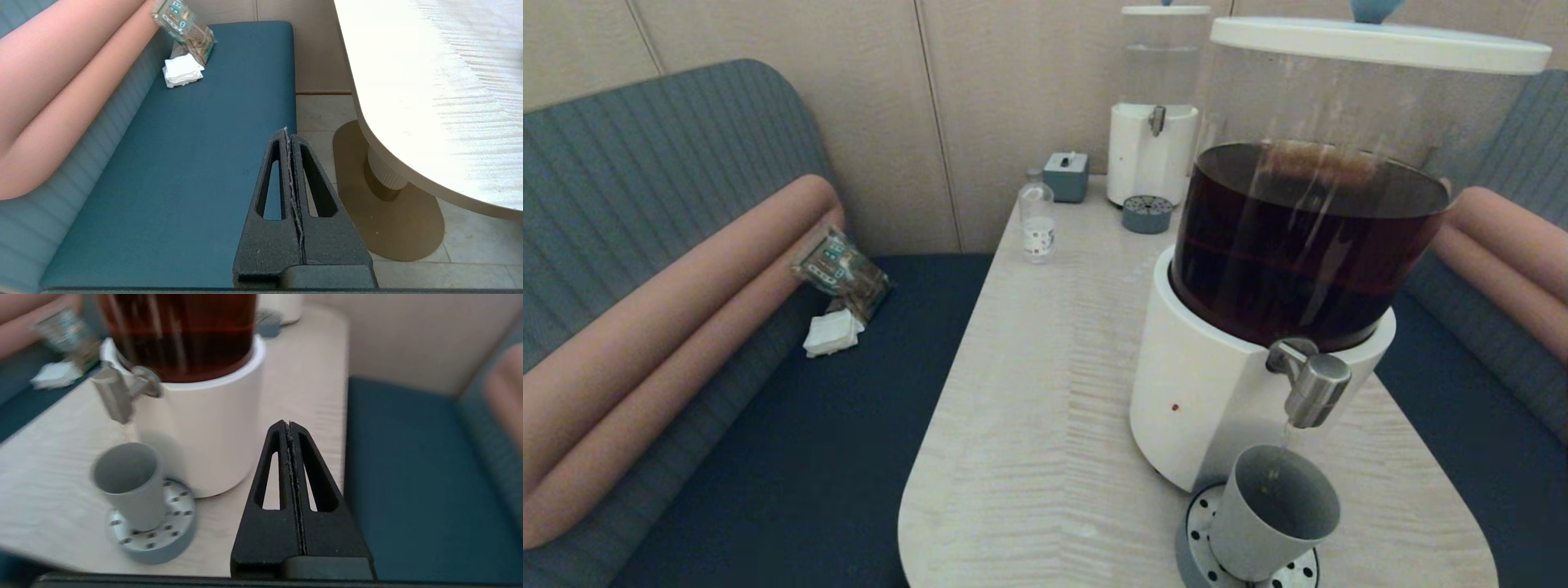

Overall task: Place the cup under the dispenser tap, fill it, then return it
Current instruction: Turn off the faucet

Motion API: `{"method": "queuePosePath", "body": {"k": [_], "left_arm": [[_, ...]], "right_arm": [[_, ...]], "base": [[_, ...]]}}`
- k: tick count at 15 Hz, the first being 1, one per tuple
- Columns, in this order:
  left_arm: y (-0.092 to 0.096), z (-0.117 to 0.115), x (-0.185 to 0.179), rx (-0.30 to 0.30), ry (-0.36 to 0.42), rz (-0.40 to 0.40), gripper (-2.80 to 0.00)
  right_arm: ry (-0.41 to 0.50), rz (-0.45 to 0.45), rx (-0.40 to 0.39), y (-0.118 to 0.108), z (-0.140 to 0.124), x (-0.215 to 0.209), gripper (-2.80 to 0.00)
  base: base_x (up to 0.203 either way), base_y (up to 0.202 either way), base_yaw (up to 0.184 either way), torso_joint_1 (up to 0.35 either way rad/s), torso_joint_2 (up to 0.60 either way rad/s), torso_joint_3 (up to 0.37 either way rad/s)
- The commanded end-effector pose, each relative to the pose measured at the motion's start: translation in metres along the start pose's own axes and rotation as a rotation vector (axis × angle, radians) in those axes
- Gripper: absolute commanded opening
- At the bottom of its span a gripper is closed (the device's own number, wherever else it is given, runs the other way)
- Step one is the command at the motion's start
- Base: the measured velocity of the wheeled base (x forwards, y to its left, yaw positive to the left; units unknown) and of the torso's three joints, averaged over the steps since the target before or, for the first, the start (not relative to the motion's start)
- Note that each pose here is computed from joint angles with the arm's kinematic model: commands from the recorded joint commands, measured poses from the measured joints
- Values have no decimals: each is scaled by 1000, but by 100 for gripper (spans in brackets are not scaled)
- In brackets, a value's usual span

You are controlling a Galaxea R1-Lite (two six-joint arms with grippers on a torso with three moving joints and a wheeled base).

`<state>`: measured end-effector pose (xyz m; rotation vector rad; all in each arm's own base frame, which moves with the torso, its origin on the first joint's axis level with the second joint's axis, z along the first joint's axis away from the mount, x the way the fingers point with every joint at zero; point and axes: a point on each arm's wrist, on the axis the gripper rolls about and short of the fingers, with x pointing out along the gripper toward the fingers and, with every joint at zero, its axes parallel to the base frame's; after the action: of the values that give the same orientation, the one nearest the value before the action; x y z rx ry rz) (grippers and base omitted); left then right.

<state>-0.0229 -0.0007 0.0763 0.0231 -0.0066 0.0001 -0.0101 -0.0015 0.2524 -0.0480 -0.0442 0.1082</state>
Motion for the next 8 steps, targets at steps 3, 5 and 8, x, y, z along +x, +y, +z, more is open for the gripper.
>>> {"method": "queuePosePath", "body": {"k": [3,5,8], "left_arm": [[0,0,0,0,2,0,-280],[0,0,0,0,2,-3,-280],[0,0,0,0,2,-3,-280]], "right_arm": [[-165,-85,-79,3,-33,-20,-280],[-239,-128,-116,4,-43,-19,-280],[-286,-166,-131,6,-54,-21,-280]], "base": [[0,0,0,0,0,0],[0,0,0,0,0,0],[0,0,0,0,0,0]]}}
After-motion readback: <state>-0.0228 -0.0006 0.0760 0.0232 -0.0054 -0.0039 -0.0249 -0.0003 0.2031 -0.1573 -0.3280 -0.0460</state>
